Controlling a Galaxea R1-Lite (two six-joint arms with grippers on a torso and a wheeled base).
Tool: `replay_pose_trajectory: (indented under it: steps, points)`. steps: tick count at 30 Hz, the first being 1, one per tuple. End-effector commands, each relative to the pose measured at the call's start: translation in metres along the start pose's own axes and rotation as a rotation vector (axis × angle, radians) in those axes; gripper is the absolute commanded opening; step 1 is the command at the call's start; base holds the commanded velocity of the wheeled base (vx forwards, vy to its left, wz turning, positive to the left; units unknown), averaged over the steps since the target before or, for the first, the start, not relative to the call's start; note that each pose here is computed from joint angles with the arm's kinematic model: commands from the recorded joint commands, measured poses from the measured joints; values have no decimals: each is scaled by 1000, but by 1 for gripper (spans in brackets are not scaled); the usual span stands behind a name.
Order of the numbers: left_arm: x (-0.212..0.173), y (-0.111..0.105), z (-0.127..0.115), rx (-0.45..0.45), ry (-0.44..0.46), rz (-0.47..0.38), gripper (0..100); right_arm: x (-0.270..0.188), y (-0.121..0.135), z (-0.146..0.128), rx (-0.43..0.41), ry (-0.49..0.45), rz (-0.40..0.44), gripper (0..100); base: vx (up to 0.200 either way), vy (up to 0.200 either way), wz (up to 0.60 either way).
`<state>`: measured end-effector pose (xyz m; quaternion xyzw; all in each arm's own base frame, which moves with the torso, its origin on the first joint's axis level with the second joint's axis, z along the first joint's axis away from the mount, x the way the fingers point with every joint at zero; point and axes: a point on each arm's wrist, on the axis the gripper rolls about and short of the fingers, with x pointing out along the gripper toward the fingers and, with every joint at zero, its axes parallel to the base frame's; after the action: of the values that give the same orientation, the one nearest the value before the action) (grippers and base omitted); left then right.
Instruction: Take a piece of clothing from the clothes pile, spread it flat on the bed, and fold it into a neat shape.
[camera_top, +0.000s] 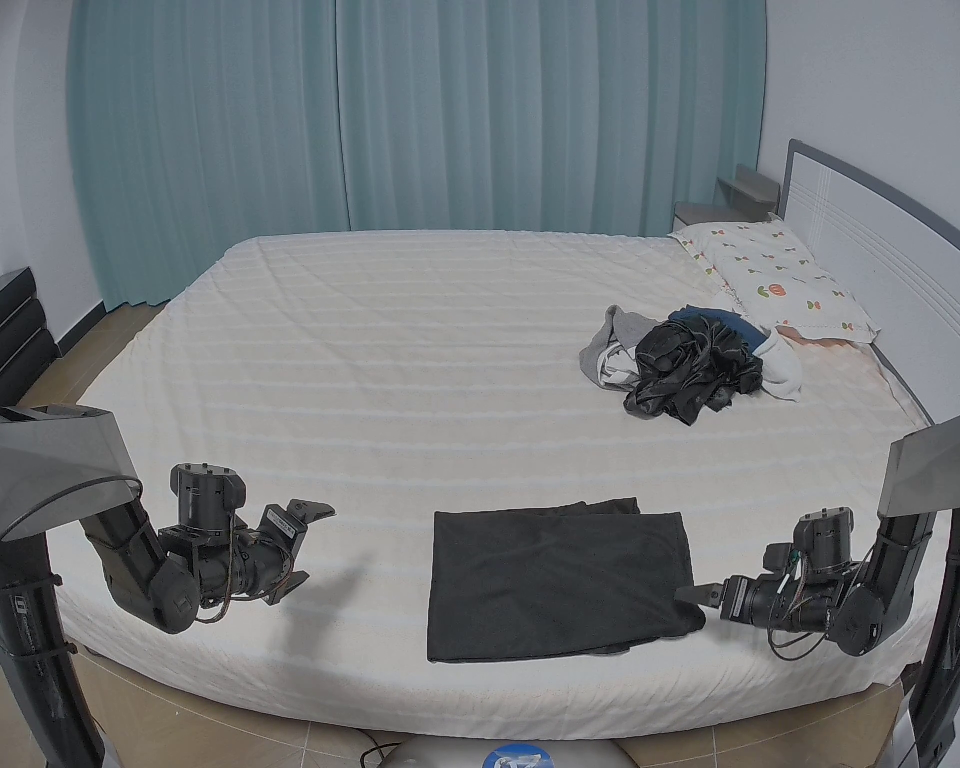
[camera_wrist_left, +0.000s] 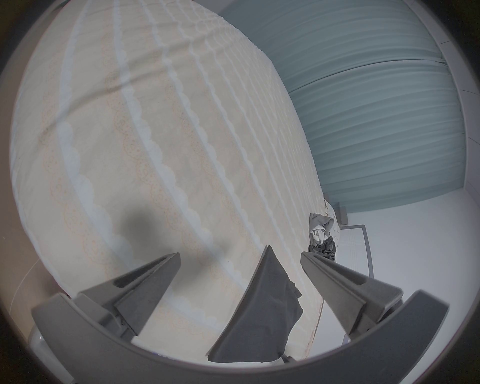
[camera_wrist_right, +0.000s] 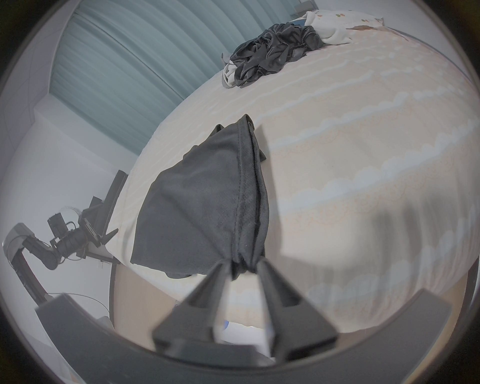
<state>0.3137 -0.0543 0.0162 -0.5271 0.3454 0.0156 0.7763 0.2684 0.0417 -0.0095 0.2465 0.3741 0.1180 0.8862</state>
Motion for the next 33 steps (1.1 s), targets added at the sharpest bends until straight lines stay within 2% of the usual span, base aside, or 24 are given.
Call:
replay_pose_trajectory:
  steps: [1, 11, 14, 15, 25, 29, 33]
  points:
    - [0, 0, -1, 1, 2, 0, 100, 23, 4, 24, 50, -75, 31, 100, 0, 0, 0]
    - [0, 0, -1, 1, 2, 2, 100, 83, -4, 45, 55, -134, 18, 100, 0, 0, 0]
    - [0, 0, -1, 1, 2, 2, 100, 97, -6, 50, 87, -153, 32, 100, 0, 0, 0]
    - [0, 0, -1, 1, 2, 1, 100, 99, -6, 51, 95, -159, 37, 0, 0, 0, 0]
    - [0, 0, -1, 1, 1, 3, 100, 104, -8, 58, 122, -185, 44, 0, 0, 0, 0]
    - [0, 1, -2, 3, 3, 4, 100, 103, -6, 62, 170, -209, 62, 0, 0, 0, 0]
    - [0, 0, -2, 3, 3, 2, 100, 100, -6, 63, 175, -230, 73, 0, 0, 0, 0]
